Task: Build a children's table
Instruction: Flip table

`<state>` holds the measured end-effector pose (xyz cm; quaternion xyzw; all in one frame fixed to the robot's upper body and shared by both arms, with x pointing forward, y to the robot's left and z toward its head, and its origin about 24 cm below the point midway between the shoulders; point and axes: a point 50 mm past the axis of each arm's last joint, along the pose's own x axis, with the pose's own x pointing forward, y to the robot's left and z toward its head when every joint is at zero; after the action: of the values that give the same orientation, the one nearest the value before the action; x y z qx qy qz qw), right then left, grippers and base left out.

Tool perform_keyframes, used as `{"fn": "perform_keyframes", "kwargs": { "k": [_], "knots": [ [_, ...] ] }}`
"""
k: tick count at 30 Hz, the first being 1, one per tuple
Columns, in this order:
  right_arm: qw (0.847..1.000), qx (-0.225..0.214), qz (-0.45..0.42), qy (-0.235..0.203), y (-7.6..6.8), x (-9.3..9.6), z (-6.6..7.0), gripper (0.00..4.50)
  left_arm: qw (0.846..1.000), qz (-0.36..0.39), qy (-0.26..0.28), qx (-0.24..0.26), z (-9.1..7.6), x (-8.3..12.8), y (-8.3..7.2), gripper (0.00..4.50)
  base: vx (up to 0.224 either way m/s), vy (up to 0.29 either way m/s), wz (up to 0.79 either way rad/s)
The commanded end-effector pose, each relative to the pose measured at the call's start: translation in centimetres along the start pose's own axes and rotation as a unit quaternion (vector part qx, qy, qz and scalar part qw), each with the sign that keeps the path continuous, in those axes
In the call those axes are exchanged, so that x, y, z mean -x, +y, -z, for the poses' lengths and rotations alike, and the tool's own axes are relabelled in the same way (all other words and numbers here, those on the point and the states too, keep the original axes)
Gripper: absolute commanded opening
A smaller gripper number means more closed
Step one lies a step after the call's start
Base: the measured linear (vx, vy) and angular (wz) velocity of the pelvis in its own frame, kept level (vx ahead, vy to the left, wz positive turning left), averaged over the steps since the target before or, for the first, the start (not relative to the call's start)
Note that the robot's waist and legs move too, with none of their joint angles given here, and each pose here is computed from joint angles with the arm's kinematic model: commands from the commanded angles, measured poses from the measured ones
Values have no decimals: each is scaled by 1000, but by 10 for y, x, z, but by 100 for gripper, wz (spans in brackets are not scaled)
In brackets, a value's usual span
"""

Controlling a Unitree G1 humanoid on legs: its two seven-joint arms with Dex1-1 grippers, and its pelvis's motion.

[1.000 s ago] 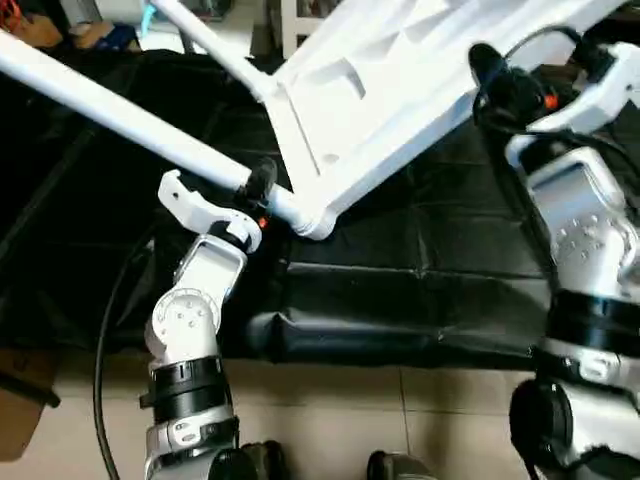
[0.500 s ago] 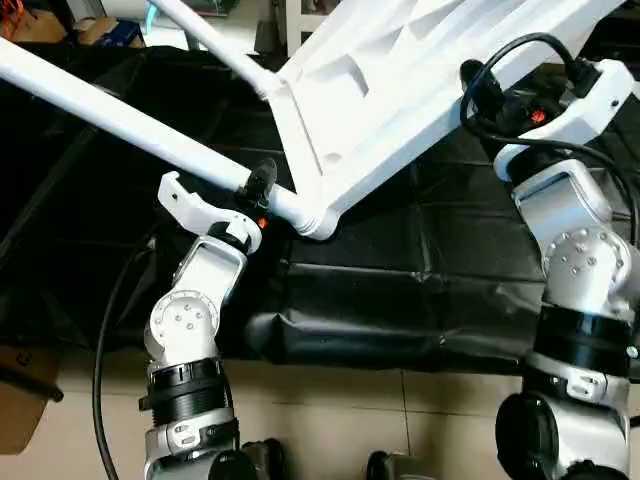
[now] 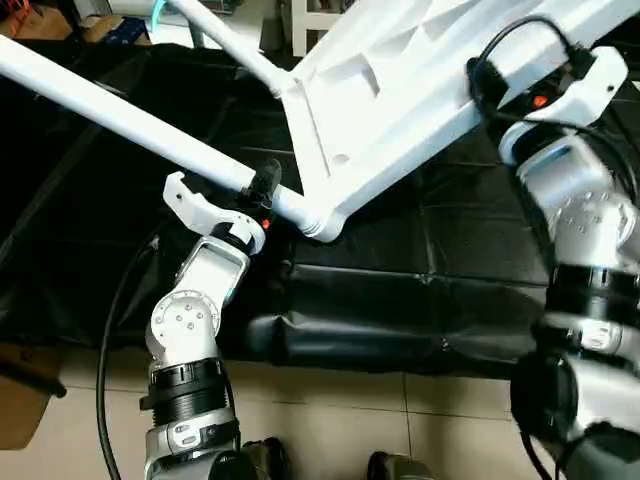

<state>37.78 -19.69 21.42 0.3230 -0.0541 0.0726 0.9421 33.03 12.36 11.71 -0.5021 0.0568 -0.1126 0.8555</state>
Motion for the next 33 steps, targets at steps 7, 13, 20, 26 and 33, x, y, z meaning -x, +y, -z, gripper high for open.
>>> {"fn": "perform_keyframes", "kwargs": {
  "k": [7, 13, 20, 26, 33],
  "knots": [
    [999, -33, 1, -12, -7, -1, -6, 391, 993, -66, 82, 53, 36, 6, 31, 254, 0, 0, 0],
    [998, -54, 4, -17, -8, -2, -7, 330, 993, -68, 83, 50, 36, 6, 31, 254, 0, 0, 0],
    [998, -63, 9, -30, -10, -4, -12, 271, 993, -72, 82, 47, 37, 6, 32, 254, 0, 0, 0],
    [997, -35, 7, -71, -7, -7, -29, 218, 992, -96, 81, 9, 36, 6, 38, 254, 0, 0, 0],
    [990, 44, 2, -135, 1, -12, -57, 180, 991, -71, 106, -43, 40, 11, 37, 310, 0, 0, 0]
  ]
}}
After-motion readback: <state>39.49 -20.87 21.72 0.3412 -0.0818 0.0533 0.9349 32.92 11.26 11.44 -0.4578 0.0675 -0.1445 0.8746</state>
